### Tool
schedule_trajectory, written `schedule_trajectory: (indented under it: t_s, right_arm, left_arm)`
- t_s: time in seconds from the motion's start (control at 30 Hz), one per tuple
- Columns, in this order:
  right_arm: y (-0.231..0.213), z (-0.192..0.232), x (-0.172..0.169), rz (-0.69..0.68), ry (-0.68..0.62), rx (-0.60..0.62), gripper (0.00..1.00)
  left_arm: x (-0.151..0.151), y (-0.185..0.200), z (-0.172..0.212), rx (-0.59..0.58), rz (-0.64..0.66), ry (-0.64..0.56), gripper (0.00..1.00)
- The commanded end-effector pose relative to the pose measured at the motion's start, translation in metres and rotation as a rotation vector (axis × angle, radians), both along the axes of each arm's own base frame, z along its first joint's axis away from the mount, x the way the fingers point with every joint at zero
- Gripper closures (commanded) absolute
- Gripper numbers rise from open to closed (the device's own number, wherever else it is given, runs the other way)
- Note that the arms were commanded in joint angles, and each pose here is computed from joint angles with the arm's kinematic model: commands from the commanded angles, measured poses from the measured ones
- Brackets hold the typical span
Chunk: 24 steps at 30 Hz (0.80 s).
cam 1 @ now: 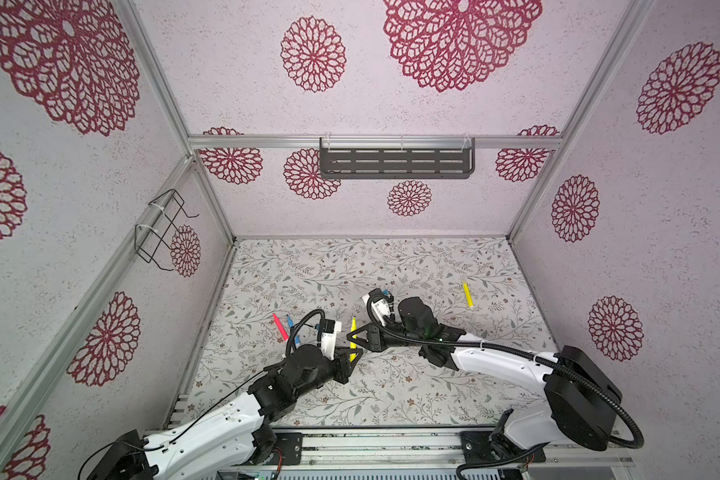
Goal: Insert the pens into the pen caps
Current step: 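Open the right gripper and pull it back from the highlighter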
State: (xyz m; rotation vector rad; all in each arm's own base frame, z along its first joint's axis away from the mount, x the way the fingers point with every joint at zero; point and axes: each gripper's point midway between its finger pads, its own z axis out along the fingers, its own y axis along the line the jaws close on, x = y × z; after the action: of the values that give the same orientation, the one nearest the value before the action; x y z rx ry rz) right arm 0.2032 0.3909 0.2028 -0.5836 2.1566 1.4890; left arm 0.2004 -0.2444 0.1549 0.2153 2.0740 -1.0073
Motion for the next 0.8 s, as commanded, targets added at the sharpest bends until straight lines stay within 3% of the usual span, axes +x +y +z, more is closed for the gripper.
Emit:
schedule_trajectory:
  t_s: [0.0,0.1,0.27,0.43,0.5,0.77]
  right_arm:
    - [0.003,0.02,-0.001,0.008,-0.051,0.042,0.88]
    - [0.002,0.022,-0.001,0.005,-0.055,0.045,0.85]
    - [0.0,0.028,-0.002,0.0,-0.064,0.054,0.78]
    - [-0.008,0.036,-0.004,-0.017,-0.094,0.056,0.5]
    - [-0.016,0.039,-0.003,-0.041,-0.116,0.043,0.44]
    - [-0.062,0.039,0.013,-0.198,-0.165,-0.077,0.4]
  left_arm:
    - [0.001,0.0,0.005,-0.012,0.013,-0.017,0.9]
    - [0.002,0.0,0.004,-0.01,0.015,-0.012,1.0]
    - [0.001,0.0,0.003,-0.008,0.015,-0.008,1.0]
    - [0.001,0.004,0.005,-0.01,0.027,-0.017,1.0]
    - [0.001,0.006,0.007,-0.014,0.033,-0.026,1.0]
    - [-0.002,0.013,0.01,-0.025,0.042,-0.038,1.0]
